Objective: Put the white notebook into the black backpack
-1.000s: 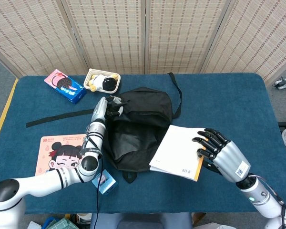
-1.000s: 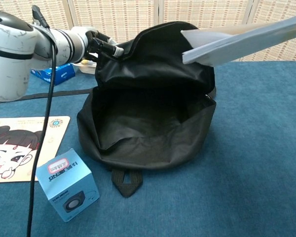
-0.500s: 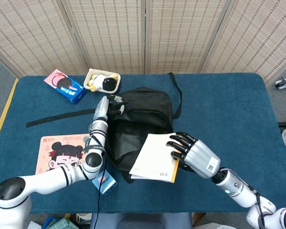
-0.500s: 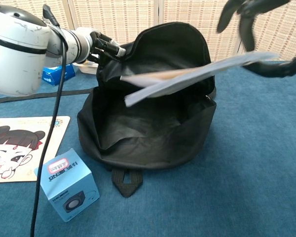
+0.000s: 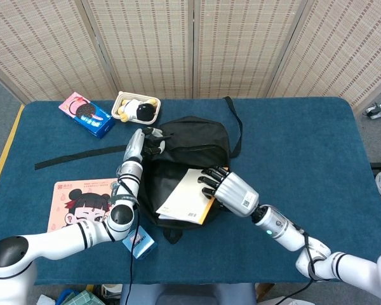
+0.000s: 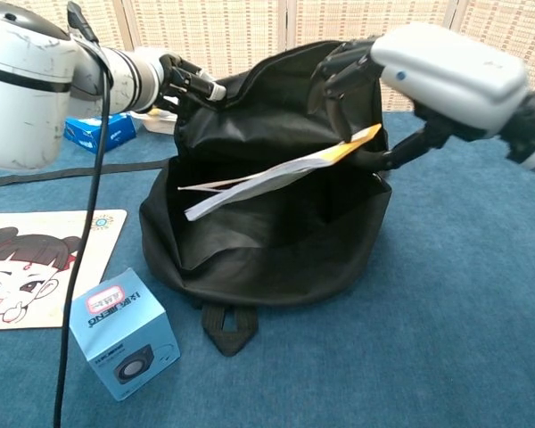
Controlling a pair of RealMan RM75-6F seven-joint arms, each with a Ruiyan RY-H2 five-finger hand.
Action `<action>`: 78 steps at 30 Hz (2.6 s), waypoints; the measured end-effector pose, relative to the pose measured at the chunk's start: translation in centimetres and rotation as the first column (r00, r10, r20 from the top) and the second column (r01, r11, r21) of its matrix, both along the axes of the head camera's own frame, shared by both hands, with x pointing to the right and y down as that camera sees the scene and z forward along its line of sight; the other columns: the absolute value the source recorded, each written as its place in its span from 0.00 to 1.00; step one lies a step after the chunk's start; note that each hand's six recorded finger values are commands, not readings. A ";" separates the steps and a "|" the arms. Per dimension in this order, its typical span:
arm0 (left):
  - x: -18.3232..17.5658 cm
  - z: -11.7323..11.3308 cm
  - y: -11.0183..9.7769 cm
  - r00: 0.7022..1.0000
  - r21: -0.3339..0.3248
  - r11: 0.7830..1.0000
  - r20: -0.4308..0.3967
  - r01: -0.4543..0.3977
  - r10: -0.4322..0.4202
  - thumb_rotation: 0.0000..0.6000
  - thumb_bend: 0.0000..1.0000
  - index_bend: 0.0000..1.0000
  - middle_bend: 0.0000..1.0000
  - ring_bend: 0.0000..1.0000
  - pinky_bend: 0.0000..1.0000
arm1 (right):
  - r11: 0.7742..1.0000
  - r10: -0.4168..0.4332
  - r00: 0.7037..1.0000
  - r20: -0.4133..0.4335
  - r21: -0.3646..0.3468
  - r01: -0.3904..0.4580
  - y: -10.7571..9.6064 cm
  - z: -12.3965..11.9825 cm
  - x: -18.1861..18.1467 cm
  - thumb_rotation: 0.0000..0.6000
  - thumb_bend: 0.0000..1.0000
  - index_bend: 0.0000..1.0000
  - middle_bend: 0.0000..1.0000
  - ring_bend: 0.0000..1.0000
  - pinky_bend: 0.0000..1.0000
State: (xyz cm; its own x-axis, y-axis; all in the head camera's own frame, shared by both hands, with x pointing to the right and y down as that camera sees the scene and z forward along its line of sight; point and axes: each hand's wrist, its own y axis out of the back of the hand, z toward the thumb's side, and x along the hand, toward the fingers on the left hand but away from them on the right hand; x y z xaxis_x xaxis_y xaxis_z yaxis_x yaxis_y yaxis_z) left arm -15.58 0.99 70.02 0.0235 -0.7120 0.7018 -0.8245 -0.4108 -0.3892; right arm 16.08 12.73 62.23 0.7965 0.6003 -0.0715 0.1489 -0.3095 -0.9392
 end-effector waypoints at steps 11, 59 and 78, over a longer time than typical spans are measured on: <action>-0.6 -0.3 0.1 1.000 -0.006 1.000 -0.001 -0.001 0.001 1.00 0.55 0.67 0.26 0.14 0.19 | 0.997 0.017 1.000 -0.022 -0.071 -0.019 0.1 4.6 -2.6 1.00 0.53 0.62 0.22 0.10 0.19; -2.1 -0.9 0.3 1.000 -0.003 1.000 0.004 0.013 -0.013 1.00 0.55 0.66 0.25 0.14 0.19 | 0.982 0.124 0.962 -0.245 -0.110 -0.154 -1.0 12.0 -6.9 1.00 0.41 0.59 0.04 0.00 0.06; -3.0 -0.9 0.3 1.000 -0.008 1.000 0.003 0.027 -0.026 1.00 0.55 0.66 0.25 0.14 0.19 | 0.974 0.131 0.949 -0.286 -0.143 -0.178 -0.1 12.0 -8.5 1.00 0.04 0.00 0.00 0.00 0.00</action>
